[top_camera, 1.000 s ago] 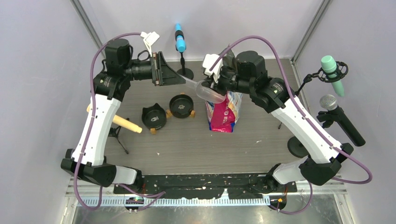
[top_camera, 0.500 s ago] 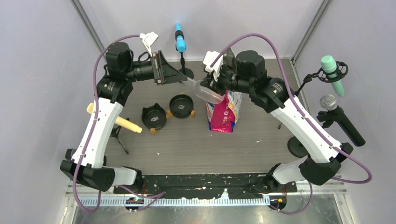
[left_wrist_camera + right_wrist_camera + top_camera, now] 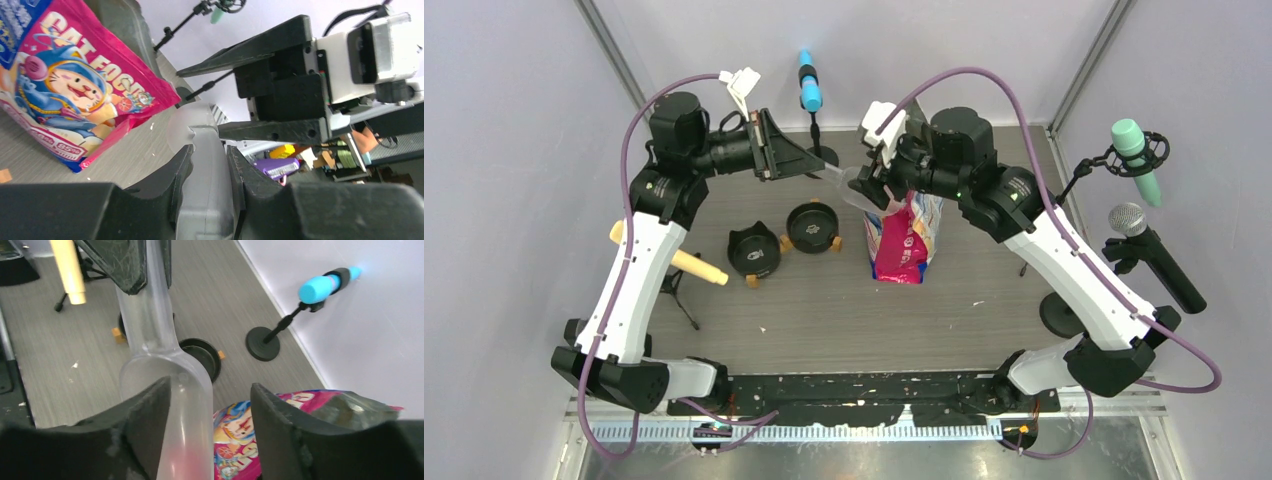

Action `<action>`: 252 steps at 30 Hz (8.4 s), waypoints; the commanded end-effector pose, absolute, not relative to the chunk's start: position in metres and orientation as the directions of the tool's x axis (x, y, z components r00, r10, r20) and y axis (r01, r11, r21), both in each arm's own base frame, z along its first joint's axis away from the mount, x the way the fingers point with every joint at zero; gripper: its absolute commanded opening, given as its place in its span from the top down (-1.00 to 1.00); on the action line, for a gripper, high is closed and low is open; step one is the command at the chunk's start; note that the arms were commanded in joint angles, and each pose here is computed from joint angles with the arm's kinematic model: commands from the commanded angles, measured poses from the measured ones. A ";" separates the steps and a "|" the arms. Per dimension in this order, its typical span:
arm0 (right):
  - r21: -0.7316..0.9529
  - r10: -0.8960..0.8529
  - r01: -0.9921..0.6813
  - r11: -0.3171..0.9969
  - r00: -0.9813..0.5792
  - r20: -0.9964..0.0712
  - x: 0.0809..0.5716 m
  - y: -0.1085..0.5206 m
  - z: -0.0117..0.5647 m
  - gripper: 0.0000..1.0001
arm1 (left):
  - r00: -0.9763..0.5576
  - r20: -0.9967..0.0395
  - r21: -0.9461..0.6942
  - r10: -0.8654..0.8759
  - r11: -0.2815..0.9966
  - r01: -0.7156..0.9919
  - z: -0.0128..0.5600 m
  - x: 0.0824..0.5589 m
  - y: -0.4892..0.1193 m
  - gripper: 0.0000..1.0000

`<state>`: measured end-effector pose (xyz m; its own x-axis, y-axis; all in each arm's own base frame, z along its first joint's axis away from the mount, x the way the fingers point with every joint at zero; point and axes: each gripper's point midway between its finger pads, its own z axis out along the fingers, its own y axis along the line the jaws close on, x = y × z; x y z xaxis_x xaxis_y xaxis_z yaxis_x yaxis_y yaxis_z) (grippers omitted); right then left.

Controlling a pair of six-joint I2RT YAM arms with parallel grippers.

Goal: Serve the pet food
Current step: Pick up the spatula from the center of the board, then collect the pet food from the pet food bag.

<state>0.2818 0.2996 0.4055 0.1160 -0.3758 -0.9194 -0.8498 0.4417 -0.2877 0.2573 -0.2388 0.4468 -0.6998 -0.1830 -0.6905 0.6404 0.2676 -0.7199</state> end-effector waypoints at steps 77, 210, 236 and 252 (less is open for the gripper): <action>0.092 0.063 -0.061 0.994 -0.368 -0.928 0.439 0.082 0.409 0.88 | -0.555 -0.748 -0.663 -0.363 0.387 0.640 0.511 0.338 -0.296 1.00; 0.063 0.024 -0.102 0.993 -0.351 -0.936 0.425 0.102 0.380 0.90 | -0.425 -0.816 -0.575 -0.392 0.631 0.521 0.518 0.347 -0.204 1.00; -0.035 -0.069 -0.296 0.955 -0.106 -0.992 0.437 0.091 0.460 0.89 | -0.549 -0.766 -0.570 -0.335 0.749 0.337 0.421 0.380 -0.183 1.00; -0.068 -0.165 -0.326 0.943 -0.280 -0.946 0.374 0.215 0.379 0.90 | -0.579 -0.772 -0.423 -0.264 0.893 0.157 0.363 0.402 -0.146 1.00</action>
<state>0.3866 0.1959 0.3190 -0.4472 -0.2610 -0.8555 -0.3785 0.9218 -0.0834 0.3929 -0.1590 0.3775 -0.5802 -0.2879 -0.7619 0.2028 0.8549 -0.4775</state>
